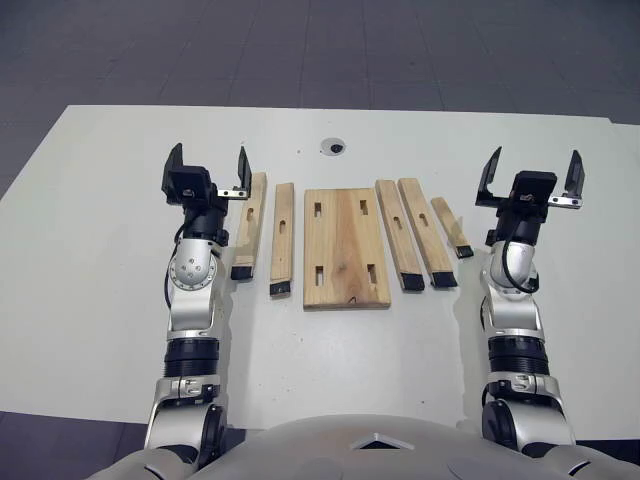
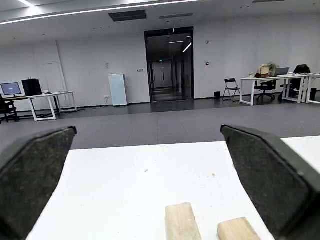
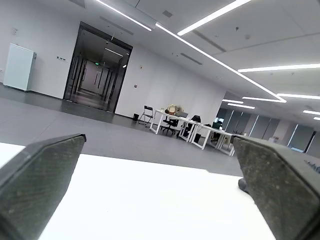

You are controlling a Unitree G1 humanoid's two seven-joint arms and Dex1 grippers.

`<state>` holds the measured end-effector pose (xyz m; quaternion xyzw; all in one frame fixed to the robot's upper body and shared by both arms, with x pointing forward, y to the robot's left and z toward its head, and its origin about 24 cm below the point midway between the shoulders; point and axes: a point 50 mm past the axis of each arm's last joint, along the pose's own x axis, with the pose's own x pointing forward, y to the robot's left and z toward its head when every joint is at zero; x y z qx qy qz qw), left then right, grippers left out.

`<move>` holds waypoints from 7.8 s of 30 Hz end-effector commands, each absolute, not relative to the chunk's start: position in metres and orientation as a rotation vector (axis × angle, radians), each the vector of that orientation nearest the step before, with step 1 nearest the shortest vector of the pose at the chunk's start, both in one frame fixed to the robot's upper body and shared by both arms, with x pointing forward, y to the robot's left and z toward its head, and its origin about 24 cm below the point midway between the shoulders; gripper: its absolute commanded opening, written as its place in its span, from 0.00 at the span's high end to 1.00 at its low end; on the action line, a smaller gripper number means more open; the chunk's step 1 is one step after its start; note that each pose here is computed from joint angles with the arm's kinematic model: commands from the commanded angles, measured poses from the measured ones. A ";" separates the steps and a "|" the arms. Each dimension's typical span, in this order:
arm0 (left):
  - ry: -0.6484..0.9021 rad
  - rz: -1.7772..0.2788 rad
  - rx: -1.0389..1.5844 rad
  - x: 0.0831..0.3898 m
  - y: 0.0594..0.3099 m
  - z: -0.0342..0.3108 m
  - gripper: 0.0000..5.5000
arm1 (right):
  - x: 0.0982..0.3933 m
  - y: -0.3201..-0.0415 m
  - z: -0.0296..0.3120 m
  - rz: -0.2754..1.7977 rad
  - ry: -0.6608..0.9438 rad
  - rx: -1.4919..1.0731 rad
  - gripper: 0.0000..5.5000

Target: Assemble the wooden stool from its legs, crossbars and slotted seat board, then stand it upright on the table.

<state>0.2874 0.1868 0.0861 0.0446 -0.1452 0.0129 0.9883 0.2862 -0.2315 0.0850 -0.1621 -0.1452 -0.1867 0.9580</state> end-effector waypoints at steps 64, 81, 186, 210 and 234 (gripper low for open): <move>0.016 -0.361 -0.367 0.293 0.142 0.184 0.02 | 0.311 -0.222 0.207 0.443 -0.043 -0.143 0.76; 0.045 -0.937 -0.903 0.304 0.090 0.243 0.02 | 0.303 -0.127 0.179 0.687 -0.343 -0.235 0.76; -0.027 0.014 -0.189 0.284 0.180 0.085 0.92 | 0.318 -0.198 0.152 -0.174 -0.204 -0.045 0.02; 0.298 0.069 -0.082 0.246 0.186 0.007 0.92 | 0.319 -0.185 0.159 -0.112 -0.189 -0.052 0.02; 0.068 0.032 -0.128 0.284 0.177 0.056 0.51 | 0.329 -0.186 0.167 -0.108 -0.234 -0.053 0.02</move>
